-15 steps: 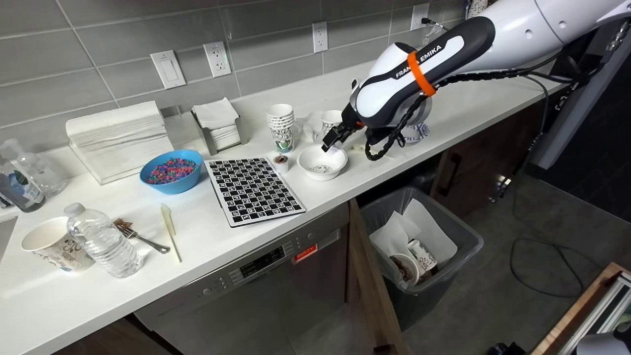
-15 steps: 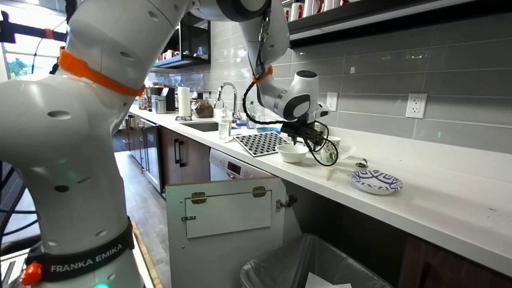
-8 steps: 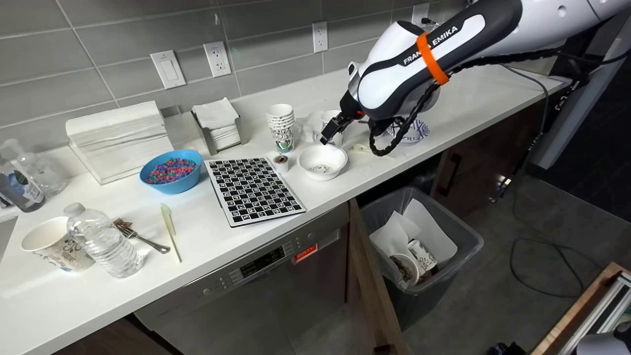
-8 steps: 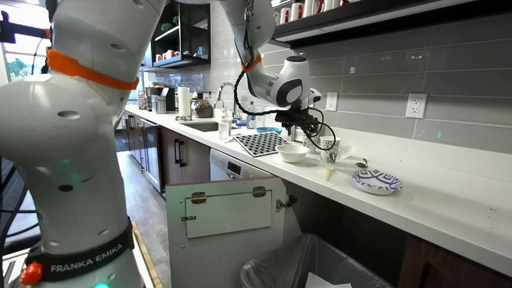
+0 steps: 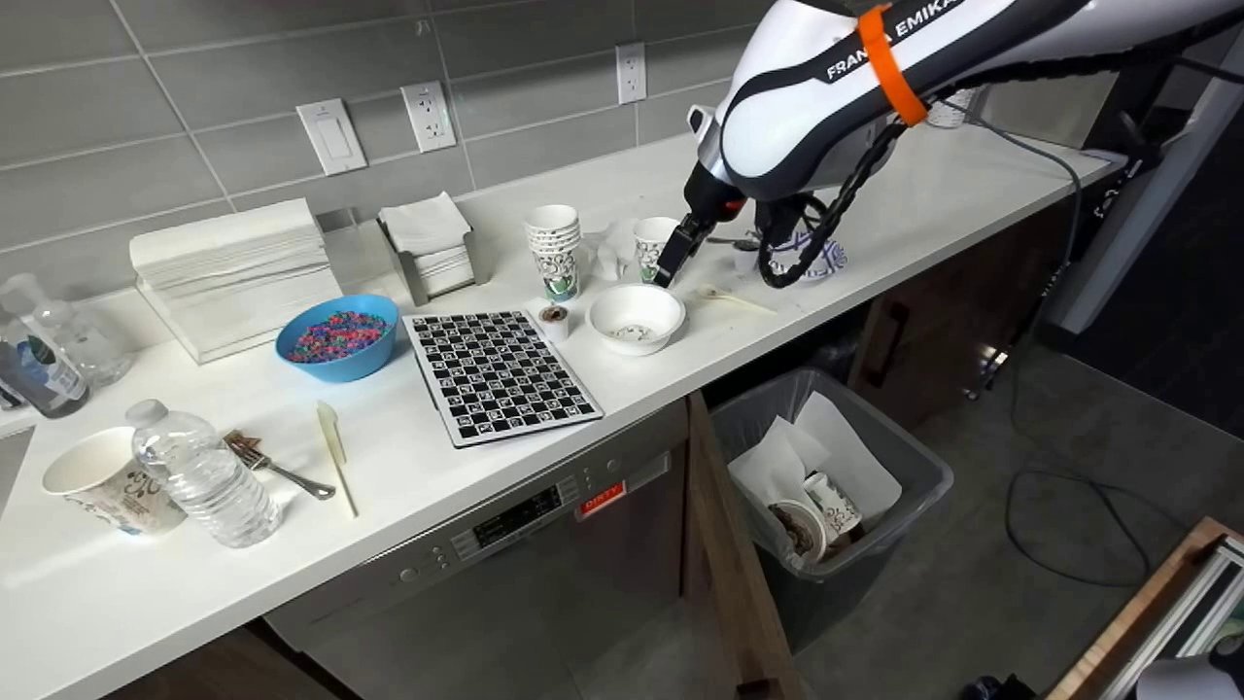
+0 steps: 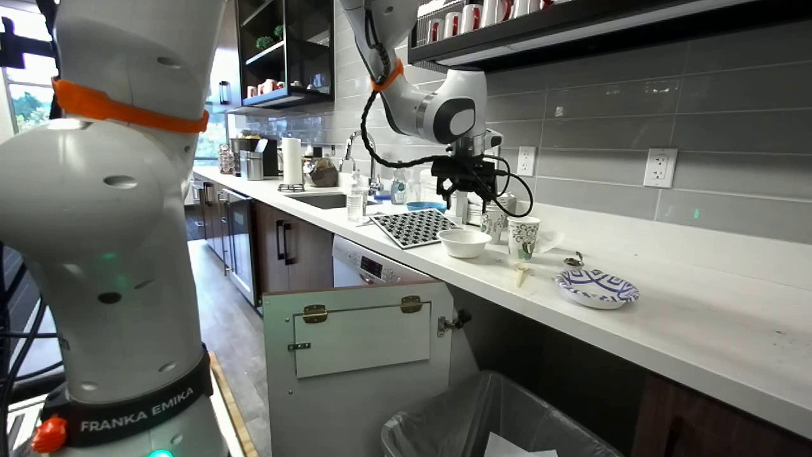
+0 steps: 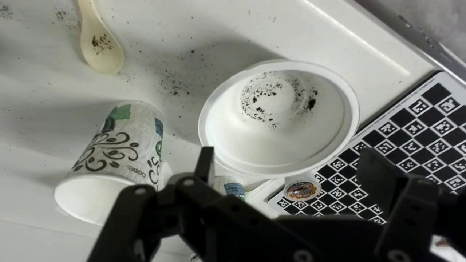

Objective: Pour the contents in the white bowl into the coffee cup on the right.

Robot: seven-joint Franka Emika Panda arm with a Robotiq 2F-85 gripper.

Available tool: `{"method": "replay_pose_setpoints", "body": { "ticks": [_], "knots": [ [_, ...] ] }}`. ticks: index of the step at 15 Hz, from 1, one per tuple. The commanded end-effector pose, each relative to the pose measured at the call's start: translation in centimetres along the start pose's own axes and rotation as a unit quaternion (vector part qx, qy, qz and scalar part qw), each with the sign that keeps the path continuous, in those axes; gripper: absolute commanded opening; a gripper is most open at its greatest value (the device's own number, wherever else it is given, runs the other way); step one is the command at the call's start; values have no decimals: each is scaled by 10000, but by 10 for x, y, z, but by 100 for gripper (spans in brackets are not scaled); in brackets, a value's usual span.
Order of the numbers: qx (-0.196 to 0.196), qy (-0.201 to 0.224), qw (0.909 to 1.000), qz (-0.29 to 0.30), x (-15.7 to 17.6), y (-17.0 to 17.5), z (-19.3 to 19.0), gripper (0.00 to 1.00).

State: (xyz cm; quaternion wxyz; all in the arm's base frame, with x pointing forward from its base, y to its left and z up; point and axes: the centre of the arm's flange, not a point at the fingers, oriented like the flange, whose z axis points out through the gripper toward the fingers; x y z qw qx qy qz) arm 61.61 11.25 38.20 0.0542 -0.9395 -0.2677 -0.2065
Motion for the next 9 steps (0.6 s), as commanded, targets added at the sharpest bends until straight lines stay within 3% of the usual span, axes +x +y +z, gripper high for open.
{"method": "replay_pose_setpoints", "body": {
  "ticks": [1,2,9],
  "knots": [
    [2,-426,9989,-198,-8,-6,-13,100],
    [19,-190,9998,-66,-2,-2,-5,100],
    [17,-278,9996,-111,-3,-4,-9,100]
  ]
}}
